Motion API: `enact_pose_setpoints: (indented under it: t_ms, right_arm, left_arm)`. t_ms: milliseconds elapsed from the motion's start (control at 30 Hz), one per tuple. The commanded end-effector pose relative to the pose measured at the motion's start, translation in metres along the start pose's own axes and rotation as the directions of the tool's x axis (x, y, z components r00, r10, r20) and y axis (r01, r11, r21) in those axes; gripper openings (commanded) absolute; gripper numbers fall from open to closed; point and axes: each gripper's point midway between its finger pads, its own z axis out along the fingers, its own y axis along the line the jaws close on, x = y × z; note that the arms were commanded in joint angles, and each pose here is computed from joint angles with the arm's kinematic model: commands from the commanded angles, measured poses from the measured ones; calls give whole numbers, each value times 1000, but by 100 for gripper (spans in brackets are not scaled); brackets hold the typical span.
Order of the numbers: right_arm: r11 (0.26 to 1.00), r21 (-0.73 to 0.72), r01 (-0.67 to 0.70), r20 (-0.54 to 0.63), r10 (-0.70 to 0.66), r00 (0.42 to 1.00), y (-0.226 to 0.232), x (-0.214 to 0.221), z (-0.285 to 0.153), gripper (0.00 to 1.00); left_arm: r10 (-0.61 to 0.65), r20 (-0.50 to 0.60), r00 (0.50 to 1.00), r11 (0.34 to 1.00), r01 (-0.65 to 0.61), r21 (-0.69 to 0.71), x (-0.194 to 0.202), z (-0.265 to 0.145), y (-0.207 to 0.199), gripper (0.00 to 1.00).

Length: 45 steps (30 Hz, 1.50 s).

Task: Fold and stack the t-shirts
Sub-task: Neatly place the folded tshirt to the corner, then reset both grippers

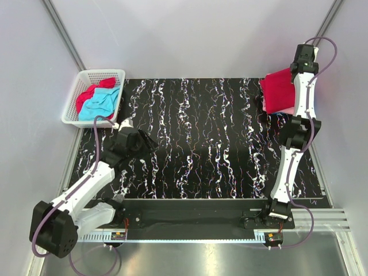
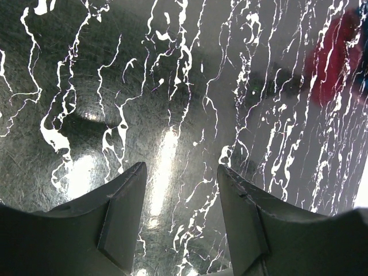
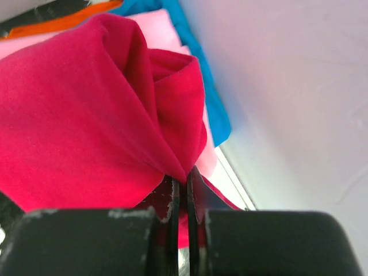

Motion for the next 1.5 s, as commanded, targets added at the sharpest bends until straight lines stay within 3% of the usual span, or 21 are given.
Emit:
enact_pose_setpoints:
  t_ms: [0, 467, 500, 567, 633, 767, 967, 1167, 1267, 1300, 1467]
  right_arm:
    - [990, 89, -109, 108, 99, 989, -36, -31, 1, 0]
    - [986, 156, -56, -14, 59, 998, -23, 22, 54, 0]
    - [987, 154, -53, -19, 57, 998, -22, 24, 55, 5]
    - [985, 166, -50, -22, 55, 998, -23, 26, 56, 38]
    - [985, 163, -54, -17, 57, 998, -24, 23, 55, 60]
    - [980, 170, -101, 22, 98, 995, -29, 9, 42, 80]
    - [989, 88, -118, 37, 115, 993, -23, -6, 10, 78]
    - [991, -95, -99, 93, 108, 990, 4, -31, -80, 78]
    - [989, -136, -52, 123, 69, 990, 24, -30, -123, 79]
    - [987, -161, -20, 120, 39, 992, 41, -23, -133, 80]
    - [958, -285, 19, 133, 20, 991, 80, -1, -193, 80]
  left_arm:
    - [3, 27, 1000, 998, -4, 55, -11, 2, -15, 57]
    - [0, 2, 1000, 999, 0, 44, -7, 13, -15, 56]
    - [-1, -4, 1000, 999, 1, 41, -5, 14, -14, 56]
    - [1, -6, 1000, 999, 0, 46, -5, 15, -14, 57]
    - [4, -5, 1000, 999, -3, 50, -5, 14, -15, 57]
    - [10, -2, 1000, 998, -9, 55, -4, 13, -14, 56]
    - [39, 21, 999, 998, -40, 53, -8, 12, -13, 57]
    - [117, 66, 991, 993, -115, -26, -23, 12, -4, 62]
    - [158, 87, 984, 986, -152, -67, -29, 11, 1, 78]
    - [167, 93, 982, 984, -160, -73, -31, 10, 2, 88]
    - [187, 109, 976, 980, -178, -91, -36, 5, 4, 98]
